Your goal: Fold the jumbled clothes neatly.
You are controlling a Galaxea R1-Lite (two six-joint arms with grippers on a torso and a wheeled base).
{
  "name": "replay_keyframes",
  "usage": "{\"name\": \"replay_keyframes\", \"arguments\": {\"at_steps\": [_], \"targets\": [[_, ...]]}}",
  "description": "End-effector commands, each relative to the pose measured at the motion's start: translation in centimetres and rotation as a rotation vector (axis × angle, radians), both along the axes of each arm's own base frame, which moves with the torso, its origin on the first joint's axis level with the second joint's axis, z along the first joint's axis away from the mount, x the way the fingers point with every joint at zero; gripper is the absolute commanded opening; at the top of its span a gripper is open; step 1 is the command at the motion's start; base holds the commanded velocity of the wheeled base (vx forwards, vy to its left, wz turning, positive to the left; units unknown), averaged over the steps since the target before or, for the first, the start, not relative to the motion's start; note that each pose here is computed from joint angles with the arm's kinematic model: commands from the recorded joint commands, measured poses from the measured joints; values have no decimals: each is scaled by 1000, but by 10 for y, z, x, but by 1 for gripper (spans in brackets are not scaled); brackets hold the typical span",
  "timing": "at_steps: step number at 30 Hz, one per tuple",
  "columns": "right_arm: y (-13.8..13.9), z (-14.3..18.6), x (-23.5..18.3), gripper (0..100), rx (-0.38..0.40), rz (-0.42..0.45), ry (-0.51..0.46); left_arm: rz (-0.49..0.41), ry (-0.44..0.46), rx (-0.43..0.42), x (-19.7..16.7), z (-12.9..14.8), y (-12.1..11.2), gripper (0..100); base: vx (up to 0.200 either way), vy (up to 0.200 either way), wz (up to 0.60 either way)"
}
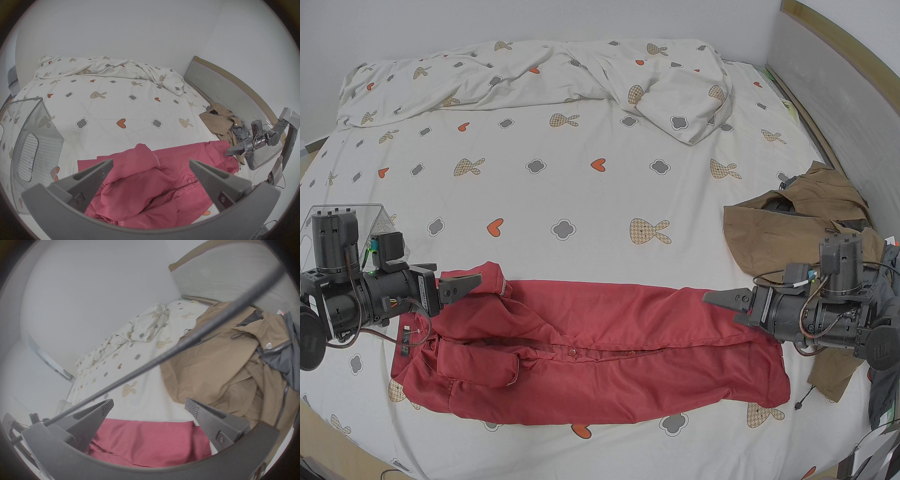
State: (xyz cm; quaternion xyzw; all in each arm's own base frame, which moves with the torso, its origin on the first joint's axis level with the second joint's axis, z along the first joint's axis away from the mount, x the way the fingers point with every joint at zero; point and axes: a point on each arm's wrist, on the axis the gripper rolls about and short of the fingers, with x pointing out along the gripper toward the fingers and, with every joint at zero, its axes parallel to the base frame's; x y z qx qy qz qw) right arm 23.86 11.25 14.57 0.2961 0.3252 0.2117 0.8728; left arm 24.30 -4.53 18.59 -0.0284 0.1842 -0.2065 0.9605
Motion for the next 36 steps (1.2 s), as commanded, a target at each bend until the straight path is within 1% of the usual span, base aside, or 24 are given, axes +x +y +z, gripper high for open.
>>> {"name": "replay_keyframes", "arguments": {"at_steps": [1,4,12,17,18,20,22,24,25,26,27,28,31,32,33,35,36], "targets": [[-4,-22,6,100,-49,-21,112,-9,10,1,3,-2,-3,100,0,0,0],[-13,-34,12,100,-68,-56,152,-9,7,0,2,-1,-3,100,0,0,0],[-18,-47,16,100,-103,-65,182,-6,24,3,4,-6,-3,100,0,0,0],[-16,-42,16,100,-96,-57,164,6,41,5,10,-10,-1,100,0,0,0],[-15,-39,16,100,-91,-56,153,14,47,5,13,-11,1,100,0,0,0],[-16,-21,15,100,-66,-60,85,28,50,6,18,-12,4,100,0,0,0],[-20,15,9,100,-7,-59,-39,57,51,-3,26,-10,10,100,0,0,0],[-21,39,2,100,24,-56,-125,81,58,-20,34,-6,14,100,0,0,0],[-24,60,-4,100,51,-58,-197,98,72,-41,40,-2,15,100,0,0,0],[-25,65,-6,100,58,-58,-216,103,77,-46,42,0,16,100,0,0,0],[-27,79,-12,100,77,-57,-264,117,97,-56,47,4,18,100,0,0,0],[-28,86,-15,100,87,-57,-288,122,108,-57,50,7,19,100,0,0,0],[-31,92,-20,100,97,-62,-315,129,153,-53,59,15,20,100,0,0,0],[-31,92,-20,100,96,-64,-314,130,161,-54,60,16,20,100,0,0,0],[-31,88,-20,100,93,-66,-300,129,196,-48,65,15,19,100,0,0,0],[-33,81,-20,100,82,-71,-280,129,236,-44,69,15,19,100,0,0,0],[-33,81,-20,100,82,-71,-278,130,240,-44,69,15,19,100,0,0,0]]}}
